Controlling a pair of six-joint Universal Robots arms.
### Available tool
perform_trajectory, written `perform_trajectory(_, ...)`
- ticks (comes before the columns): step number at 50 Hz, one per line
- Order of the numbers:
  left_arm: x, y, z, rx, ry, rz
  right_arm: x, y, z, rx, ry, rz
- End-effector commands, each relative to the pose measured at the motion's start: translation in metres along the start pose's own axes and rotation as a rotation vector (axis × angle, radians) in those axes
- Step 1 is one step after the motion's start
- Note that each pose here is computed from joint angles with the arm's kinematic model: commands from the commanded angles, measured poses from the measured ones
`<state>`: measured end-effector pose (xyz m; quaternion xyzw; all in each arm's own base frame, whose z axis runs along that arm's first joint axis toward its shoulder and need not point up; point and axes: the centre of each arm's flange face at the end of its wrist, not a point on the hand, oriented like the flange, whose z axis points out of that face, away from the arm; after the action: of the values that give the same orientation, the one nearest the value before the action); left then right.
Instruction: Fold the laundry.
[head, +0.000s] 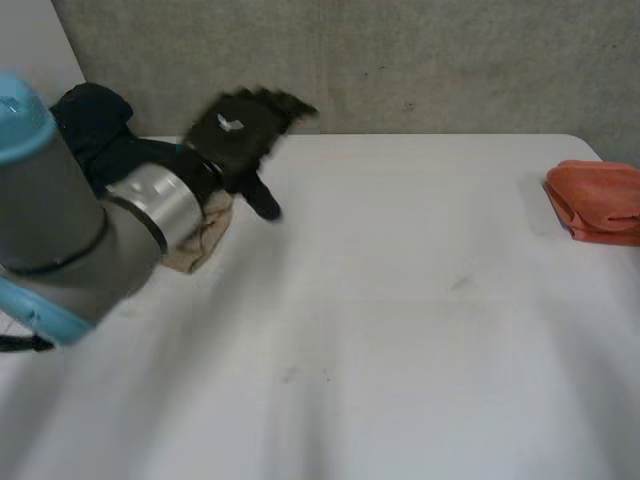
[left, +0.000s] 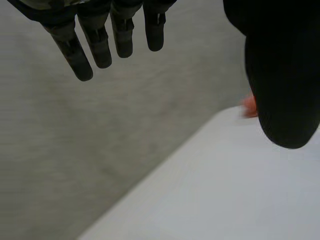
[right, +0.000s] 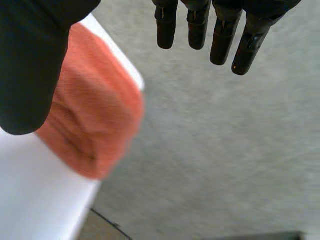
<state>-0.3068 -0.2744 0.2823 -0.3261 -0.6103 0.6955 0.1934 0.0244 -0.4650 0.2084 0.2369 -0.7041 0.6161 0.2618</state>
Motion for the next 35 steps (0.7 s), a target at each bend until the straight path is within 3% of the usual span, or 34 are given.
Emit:
perform_trajectory(1, -0.089, 0.003, 0.027, 0.037, -0.264, 0.101, 0.030, -0.051, -0.023, 0.116, 0.108, -0.127)
perform_trajectory(9, -0.189, 0.068, 0.041, -0.119, -0.434, 0.397, -0.024, -0.113, -0.095, 0.347, -0.060, -0.078)
perform_trajectory(13, -0.234, 0.121, 0.040, -0.238, -0.495, 0.513, -0.054, -0.113, -0.123, 0.365, -0.157, -0.069)
perform_trajectory(17, -0.262, 0.157, 0.032, -0.324, -0.539, 0.563, -0.088, -0.108, -0.142, 0.373, -0.251, -0.066)
perform_trajectory(21, -0.276, 0.181, 0.027, -0.369, -0.565, 0.567, -0.101, -0.099, -0.150, 0.353, -0.288, -0.062)
perform_trajectory(28, -0.267, 0.184, 0.033, -0.352, -0.551, 0.550, -0.107, -0.093, -0.148, 0.337, -0.302, -0.063)
perform_trajectory(35, -0.242, 0.114, 0.049, -0.137, -0.569, 0.443, -0.107, -0.094, -0.147, 0.340, -0.300, -0.059)
